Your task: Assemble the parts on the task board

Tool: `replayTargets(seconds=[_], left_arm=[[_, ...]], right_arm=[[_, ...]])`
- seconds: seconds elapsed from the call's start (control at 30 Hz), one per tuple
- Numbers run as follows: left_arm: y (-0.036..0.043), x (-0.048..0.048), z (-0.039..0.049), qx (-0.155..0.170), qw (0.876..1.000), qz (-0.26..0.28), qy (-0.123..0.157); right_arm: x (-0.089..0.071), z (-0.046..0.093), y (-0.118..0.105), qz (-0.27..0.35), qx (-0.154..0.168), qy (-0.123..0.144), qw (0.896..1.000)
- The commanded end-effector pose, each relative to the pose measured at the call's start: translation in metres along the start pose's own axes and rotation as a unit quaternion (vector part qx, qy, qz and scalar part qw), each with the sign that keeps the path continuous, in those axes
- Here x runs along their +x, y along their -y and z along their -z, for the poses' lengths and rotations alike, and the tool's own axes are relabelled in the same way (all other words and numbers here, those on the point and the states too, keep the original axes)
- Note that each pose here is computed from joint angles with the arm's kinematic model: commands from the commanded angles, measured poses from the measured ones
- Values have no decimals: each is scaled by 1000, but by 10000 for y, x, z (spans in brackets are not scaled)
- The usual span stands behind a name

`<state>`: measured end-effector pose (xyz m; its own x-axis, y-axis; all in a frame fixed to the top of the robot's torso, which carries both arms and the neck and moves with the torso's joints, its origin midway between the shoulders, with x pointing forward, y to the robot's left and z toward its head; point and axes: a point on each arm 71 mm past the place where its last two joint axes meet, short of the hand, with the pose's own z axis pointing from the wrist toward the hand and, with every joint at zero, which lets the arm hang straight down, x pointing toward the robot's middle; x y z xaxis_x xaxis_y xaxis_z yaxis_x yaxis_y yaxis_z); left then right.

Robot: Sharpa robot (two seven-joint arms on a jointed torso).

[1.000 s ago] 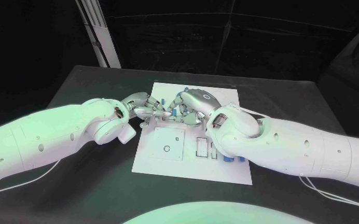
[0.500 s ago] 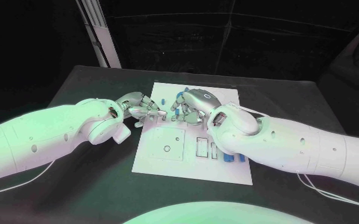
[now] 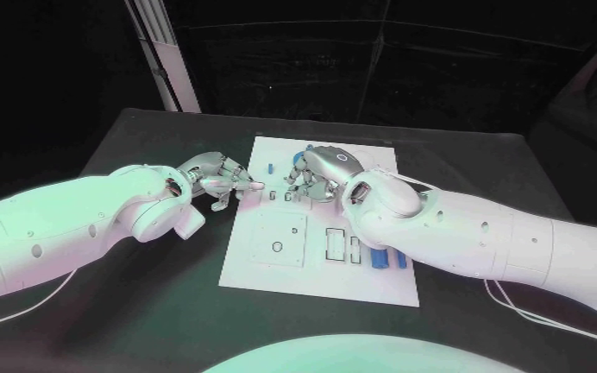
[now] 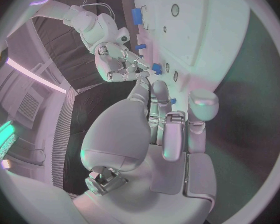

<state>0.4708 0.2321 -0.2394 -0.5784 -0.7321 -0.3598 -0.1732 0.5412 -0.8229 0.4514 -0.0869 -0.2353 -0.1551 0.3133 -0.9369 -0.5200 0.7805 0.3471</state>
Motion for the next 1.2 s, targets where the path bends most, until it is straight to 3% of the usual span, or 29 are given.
replayTargets(seconds=[0.03,0.37,0.57,0.9,1.2], left_arm=[[28,-27,21,13,1000,8,9],[43,-103,68,31,998,40,36],[54,-117,75,38,997,49,41],[109,-154,77,80,989,106,61],[140,-203,92,113,979,148,82]], right_arm=[[17,-27,2,3,-7,-5,1000],[85,-102,12,5,-8,-10,1000],[74,-78,5,2,-12,-4,1000],[-88,142,127,-30,-19,13,999],[-349,313,359,-37,-10,-7,999]])
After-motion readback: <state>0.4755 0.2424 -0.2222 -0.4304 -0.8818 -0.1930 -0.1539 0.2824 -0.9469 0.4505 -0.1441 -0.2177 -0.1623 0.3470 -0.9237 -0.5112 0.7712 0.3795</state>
